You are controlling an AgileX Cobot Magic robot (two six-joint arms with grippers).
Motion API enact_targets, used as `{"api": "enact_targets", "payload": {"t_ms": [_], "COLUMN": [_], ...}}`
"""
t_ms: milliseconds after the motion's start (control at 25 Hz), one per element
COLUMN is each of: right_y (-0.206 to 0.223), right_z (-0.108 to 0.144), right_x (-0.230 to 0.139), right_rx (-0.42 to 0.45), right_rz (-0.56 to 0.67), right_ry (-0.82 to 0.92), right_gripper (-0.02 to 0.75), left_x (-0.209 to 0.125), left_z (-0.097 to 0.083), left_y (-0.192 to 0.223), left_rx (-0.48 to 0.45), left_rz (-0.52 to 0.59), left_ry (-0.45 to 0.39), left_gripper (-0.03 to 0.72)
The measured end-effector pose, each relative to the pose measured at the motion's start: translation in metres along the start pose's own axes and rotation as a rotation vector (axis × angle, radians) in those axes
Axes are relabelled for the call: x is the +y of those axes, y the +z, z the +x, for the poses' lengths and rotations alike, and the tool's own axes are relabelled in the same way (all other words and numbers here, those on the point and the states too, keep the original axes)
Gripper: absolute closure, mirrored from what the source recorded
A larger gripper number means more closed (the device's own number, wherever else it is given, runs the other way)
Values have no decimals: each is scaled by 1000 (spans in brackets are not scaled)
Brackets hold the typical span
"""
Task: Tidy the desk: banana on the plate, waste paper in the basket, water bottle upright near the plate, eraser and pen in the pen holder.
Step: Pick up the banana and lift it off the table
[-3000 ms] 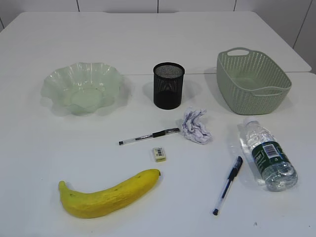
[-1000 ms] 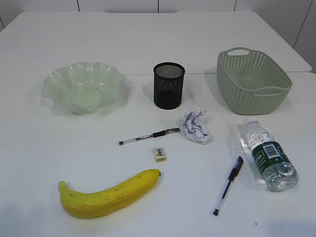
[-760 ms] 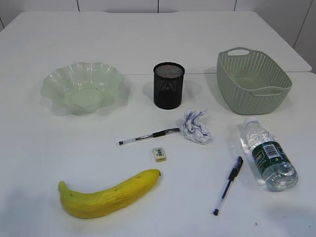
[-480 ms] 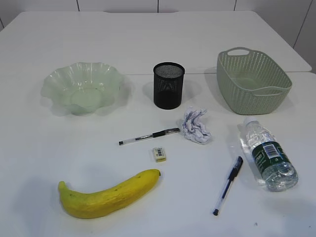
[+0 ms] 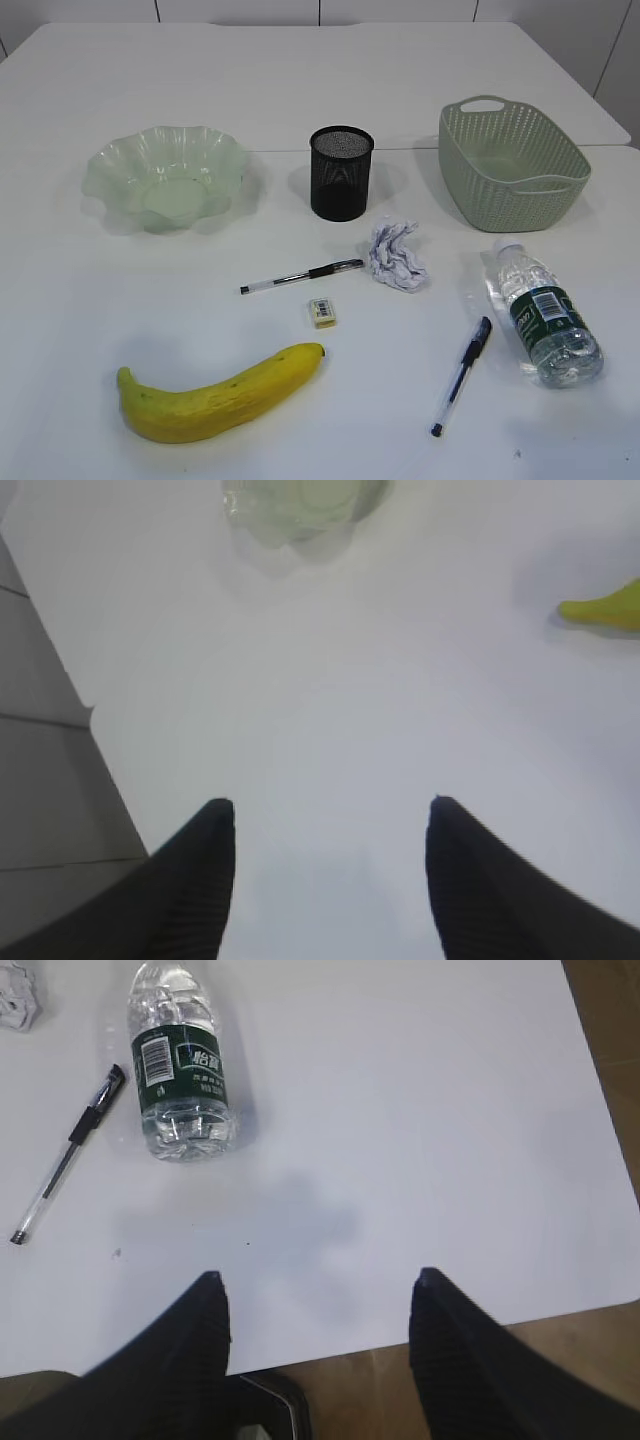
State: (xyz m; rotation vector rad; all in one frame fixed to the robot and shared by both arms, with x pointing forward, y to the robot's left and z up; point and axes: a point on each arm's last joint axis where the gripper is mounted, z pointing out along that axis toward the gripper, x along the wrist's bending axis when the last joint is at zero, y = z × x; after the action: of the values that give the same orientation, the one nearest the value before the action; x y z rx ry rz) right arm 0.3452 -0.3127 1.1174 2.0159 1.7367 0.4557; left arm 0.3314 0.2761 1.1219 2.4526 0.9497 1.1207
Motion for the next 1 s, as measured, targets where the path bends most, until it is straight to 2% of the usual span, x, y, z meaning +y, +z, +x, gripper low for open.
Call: {"api": "enact_targets", "payload": {"t_ms": [240,560,760,1000], "right_y": [12,30,35,39], "right_z": [8,12,12,13], "right_x": [36,48,52,58], "right_rx": [51,58,57,57], "right_rz": [73,145,166,176], "right_ry": [14,4,-2,-2], "right_gripper": [305,305,305,305], "left_x": [13,24,36,76], "left_z": [-21,-49,-60,-57], "left_y": [6,10,9,-12], "left_rx": [-147,-334,-442,-574], "left_rz": [-2,43,78,20], "left_ry": [67,101,81,5], "left_gripper": [253,252,251,251]}}
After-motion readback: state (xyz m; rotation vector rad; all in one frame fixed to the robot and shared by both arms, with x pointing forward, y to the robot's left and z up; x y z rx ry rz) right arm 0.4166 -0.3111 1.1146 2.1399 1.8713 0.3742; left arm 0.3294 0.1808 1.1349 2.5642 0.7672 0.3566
